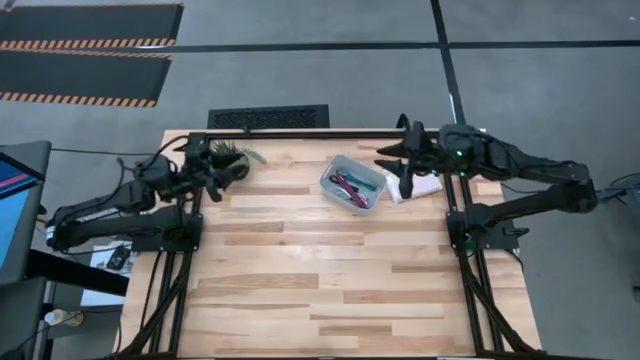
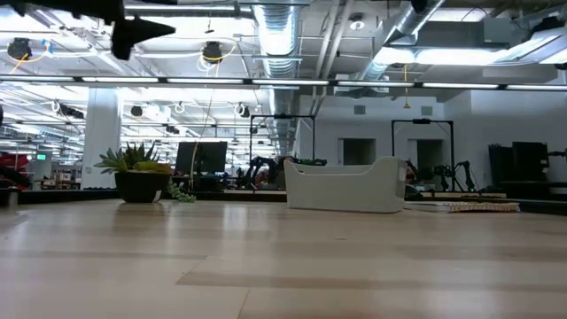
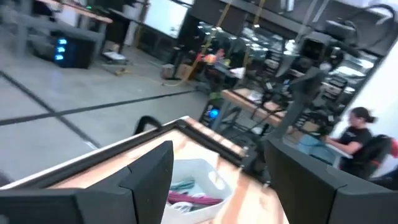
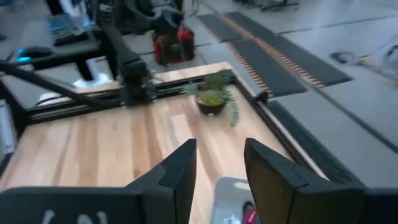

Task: Pick and place USB-C Cables
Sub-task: Return to Home Position

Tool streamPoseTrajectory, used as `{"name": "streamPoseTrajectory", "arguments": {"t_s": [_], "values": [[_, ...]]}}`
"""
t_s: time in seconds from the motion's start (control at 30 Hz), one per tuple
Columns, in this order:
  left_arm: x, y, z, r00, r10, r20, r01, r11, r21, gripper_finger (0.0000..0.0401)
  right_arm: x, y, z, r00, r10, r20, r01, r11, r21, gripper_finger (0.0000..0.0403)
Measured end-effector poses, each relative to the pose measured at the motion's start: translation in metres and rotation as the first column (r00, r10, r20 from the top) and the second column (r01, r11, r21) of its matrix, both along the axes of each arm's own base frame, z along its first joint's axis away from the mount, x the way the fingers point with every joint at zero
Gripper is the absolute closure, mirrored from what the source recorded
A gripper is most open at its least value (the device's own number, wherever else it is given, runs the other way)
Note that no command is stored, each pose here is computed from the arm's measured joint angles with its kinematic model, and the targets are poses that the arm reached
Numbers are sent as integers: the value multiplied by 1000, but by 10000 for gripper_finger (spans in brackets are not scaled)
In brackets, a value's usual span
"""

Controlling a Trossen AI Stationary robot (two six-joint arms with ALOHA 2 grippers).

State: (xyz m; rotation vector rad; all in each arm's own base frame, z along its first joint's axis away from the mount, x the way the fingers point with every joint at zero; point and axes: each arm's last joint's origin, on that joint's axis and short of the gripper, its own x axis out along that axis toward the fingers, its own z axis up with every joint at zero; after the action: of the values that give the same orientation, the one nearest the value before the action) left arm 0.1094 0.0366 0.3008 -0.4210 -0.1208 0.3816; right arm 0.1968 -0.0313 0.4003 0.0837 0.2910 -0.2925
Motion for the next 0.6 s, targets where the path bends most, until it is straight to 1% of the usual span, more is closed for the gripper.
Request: {"name": "streamPoseTrajectory", "arguments": {"t_s": [0.07,0.17,0.3,0.37,0.47,0.6], "values": [[-8,-2,0,1000,23,1,-23,1000,2,161,-8,4,-6,999,2,44,-2,1000,-3,248],[-16,-4,3,999,23,28,-24,999,38,161,-19,8,-15,991,18,133,-17,1000,-12,250],[-21,-6,3,998,26,55,-31,995,92,161,-30,10,-27,963,24,267,-18,999,-27,251],[-19,-5,-2,998,30,46,-34,994,105,161,-34,10,-34,949,24,315,-15,999,-32,250],[-15,-4,-11,996,35,85,-45,992,116,161,-39,11,-44,934,26,356,-14,999,-37,251],[-7,-1,-34,994,36,104,-46,994,101,161,-42,11,-54,921,27,388,-14,999,-36,255]]}}
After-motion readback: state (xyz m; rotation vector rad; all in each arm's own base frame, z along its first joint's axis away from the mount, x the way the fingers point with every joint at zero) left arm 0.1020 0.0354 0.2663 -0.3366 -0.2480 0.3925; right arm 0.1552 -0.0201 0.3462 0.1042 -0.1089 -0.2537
